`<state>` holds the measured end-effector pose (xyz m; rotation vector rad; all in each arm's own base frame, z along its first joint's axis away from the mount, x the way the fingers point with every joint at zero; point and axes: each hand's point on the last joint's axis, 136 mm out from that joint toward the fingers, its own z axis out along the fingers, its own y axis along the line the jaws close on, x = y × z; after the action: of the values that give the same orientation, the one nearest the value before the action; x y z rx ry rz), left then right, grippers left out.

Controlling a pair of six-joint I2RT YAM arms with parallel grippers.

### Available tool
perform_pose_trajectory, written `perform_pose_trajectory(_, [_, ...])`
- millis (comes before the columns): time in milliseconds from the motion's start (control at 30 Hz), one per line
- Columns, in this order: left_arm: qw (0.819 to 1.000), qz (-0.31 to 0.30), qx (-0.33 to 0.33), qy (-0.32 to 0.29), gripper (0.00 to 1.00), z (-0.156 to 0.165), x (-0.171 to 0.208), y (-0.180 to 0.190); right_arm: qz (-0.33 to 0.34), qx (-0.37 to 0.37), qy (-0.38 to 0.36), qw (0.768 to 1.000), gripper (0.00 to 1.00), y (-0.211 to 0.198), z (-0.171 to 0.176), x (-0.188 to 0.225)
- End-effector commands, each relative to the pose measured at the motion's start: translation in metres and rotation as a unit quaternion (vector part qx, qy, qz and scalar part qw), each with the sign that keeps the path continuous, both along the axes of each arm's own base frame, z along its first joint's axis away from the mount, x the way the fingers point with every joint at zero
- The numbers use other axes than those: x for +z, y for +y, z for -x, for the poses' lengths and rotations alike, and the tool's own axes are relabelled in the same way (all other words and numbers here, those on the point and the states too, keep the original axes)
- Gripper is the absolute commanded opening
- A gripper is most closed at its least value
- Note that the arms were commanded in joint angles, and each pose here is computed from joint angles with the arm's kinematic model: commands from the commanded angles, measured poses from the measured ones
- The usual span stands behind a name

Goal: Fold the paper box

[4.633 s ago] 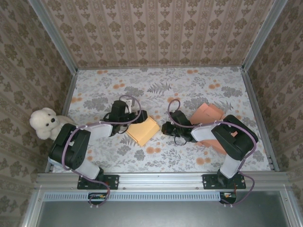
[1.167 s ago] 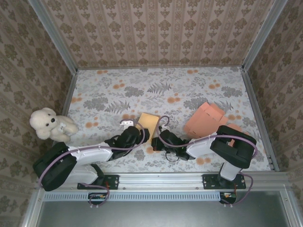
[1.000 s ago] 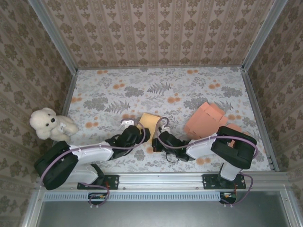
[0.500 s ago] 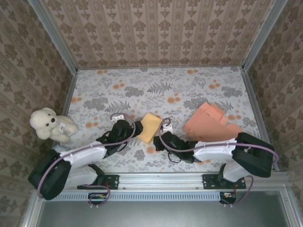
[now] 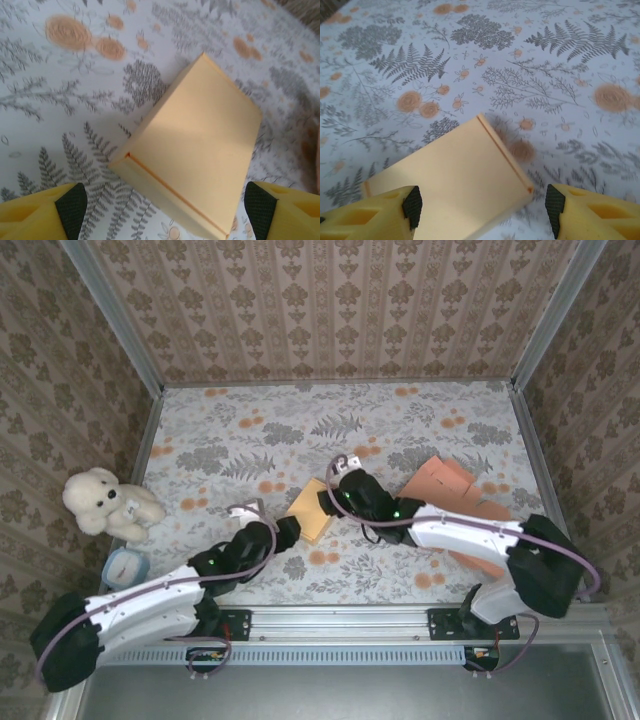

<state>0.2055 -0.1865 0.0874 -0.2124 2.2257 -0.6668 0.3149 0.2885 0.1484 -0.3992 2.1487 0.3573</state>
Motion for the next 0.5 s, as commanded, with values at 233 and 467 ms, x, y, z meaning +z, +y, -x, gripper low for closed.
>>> perform_pose_trajectory(233, [1.000, 0.004, 0.012, 0.019, 0.85, -0.009, -0.020, -0.026, 0.024, 0.093, 0.088, 0.991, 0.70, 0.014, -0.042, -0.052])
perform_pose_trajectory(467, [0.999, 0.001, 0.022, 0.035, 0.85, -0.019, -0.035, -0.034, 0.007, 0.091, 0.126, 0.988, 0.71, 0.013, -0.055, -0.083])
